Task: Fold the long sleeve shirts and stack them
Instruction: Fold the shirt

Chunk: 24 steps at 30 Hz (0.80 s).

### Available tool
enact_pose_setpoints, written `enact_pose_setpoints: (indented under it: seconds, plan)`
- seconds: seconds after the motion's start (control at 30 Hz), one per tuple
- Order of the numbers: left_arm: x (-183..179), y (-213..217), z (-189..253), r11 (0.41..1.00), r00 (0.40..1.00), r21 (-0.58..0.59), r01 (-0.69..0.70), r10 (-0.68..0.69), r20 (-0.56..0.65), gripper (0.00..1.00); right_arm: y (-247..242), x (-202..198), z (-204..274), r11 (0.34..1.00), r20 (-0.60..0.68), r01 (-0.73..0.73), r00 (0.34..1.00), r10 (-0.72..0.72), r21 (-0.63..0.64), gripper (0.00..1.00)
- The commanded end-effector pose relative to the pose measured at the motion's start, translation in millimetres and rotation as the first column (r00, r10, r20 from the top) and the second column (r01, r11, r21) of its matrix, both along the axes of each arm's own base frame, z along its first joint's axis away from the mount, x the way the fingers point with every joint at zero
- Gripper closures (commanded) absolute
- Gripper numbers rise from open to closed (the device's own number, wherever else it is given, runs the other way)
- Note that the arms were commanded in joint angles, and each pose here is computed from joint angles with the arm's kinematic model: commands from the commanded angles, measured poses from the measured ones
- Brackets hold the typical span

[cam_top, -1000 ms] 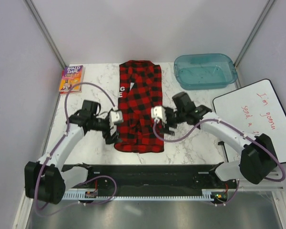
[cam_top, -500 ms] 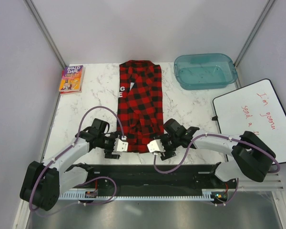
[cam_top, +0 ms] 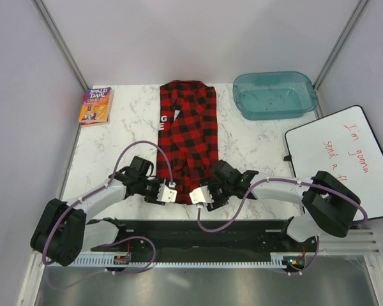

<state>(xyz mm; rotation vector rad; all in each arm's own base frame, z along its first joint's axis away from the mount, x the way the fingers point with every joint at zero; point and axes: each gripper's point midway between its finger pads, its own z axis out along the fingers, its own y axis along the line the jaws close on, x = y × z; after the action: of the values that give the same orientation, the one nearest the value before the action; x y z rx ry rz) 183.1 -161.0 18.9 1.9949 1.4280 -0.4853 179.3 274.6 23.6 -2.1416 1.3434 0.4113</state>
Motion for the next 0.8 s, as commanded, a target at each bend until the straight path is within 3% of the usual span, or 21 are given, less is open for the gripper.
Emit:
enact_pose_setpoints:
  seconds: [0.0,0.03,0.1,0.13,0.2,0.23,0.5,0.77]
  plan:
    - [10.2,14.6,-18.4,0.994,0.999,0.104,-0.011,0.007,0.038,0.57,-12.3,2.3,-20.6,0.993,-0.001,0.048,0.999,-0.048,-0.108,0.47]
    - [10.9,15.2,-19.4,0.994,0.999,0.109,-0.012,0.008,0.039,0.61,-12.0,5.1,-24.4,0.991,0.004,0.07,0.998,-0.07,-0.117,0.62]
    - [12.2,15.7,-19.8,0.994,0.999,0.111,-0.024,0.02,0.038,0.71,-11.7,12.6,-24.4,0.983,0.014,0.129,0.992,-0.129,-0.129,0.77]
    - [13.3,14.5,-18.0,0.994,0.999,0.104,-0.03,0.026,0.039,0.73,-10.9,14.6,-24.2,0.982,0.019,0.14,0.99,-0.139,-0.127,0.92]
    - [14.3,12.0,-12.4,0.995,0.998,0.086,-0.043,0.039,0.043,0.91,-11.7,13.0,-23.4,0.981,0.017,0.152,0.988,-0.151,-0.119,1.0]
    - [13.5,10.3,-9.3,0.996,0.998,0.073,-0.043,0.04,0.042,0.98,-10.1,14.0,-17.9,0.982,0.023,0.159,0.987,-0.157,-0.1,1.0]
    - [-65.8,-8.0,42.1,0.986,0.984,-0.081,0.148,-0.155,-0.087,0.98,-11.5,-43.0,17.2,0.994,-0.039,0.088,0.995,-0.09,-0.06,1.0]
    - [-64.2,-9.7,54.2,0.992,0.989,-0.072,0.105,-0.112,-0.094,0.98,0.9,-33.3,44.9,0.994,-0.001,0.107,0.994,-0.107,-0.017,1.0]
